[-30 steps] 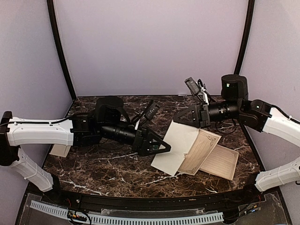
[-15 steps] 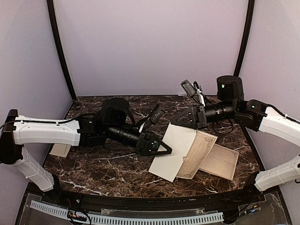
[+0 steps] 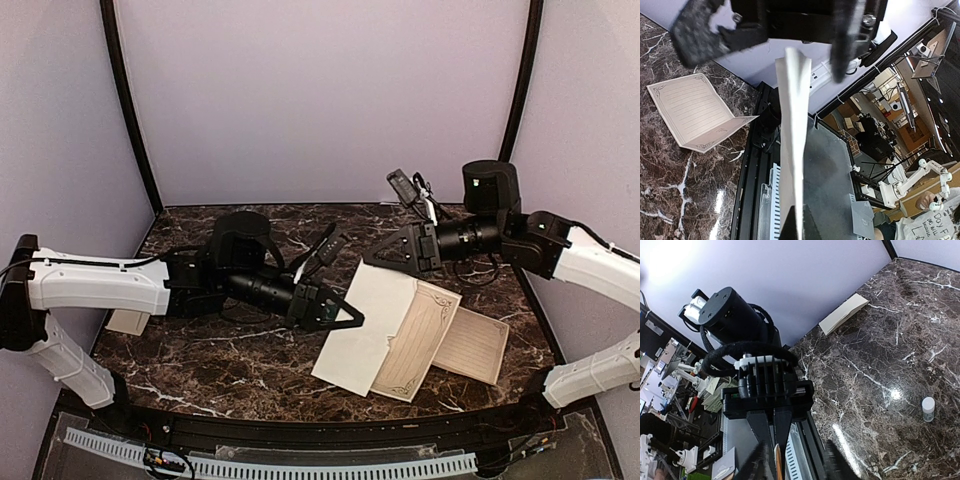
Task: Place the letter into the envelope and seal it
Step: Fold the letter.
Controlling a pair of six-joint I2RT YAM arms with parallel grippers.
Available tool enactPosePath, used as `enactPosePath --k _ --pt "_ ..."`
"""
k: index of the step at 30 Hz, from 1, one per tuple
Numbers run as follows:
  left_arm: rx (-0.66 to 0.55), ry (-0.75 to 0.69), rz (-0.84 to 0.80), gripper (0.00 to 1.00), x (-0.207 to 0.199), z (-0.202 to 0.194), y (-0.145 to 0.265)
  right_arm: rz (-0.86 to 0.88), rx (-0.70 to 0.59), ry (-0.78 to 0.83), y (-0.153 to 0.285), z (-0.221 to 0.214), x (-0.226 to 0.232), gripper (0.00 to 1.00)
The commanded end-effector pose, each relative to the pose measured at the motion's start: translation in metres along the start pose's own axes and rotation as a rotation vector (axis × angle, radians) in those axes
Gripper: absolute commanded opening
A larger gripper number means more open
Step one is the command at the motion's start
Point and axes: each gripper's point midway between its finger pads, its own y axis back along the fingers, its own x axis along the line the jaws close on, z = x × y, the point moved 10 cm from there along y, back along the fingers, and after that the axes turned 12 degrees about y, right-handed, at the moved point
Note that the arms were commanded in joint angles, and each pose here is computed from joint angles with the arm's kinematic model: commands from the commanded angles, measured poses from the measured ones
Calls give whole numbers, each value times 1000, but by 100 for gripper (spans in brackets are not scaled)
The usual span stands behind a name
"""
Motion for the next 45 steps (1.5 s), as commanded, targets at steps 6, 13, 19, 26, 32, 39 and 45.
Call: enactPosePath --k 6,13,19,26,32,39,45 --pt "-184 -63 -41 0 -36 4 36 -200 -214 41 46 34 28 79" --pt "-246 -61 -38 0 -47 0 53 -456 -312 -78 76 20 8 91" --pt "-264 -79 -49 0 -57 -2 63 -511 -367 -205 97 -1 -20 94" --pt "-315 -97 -59 0 -66 2 71 -483 -248 -271 82 -34 -41 90" --pt "-353 -100 -59 0 -68 7 71 -326 -205 -208 71 -47 -21 88" --pt "-359 -92 -72 0 -65 11 65 -206 -178 -139 56 -48 -1 89" --pt "-399 -80 -27 0 -59 10 66 -52 -177 -62 43 -40 16 89"
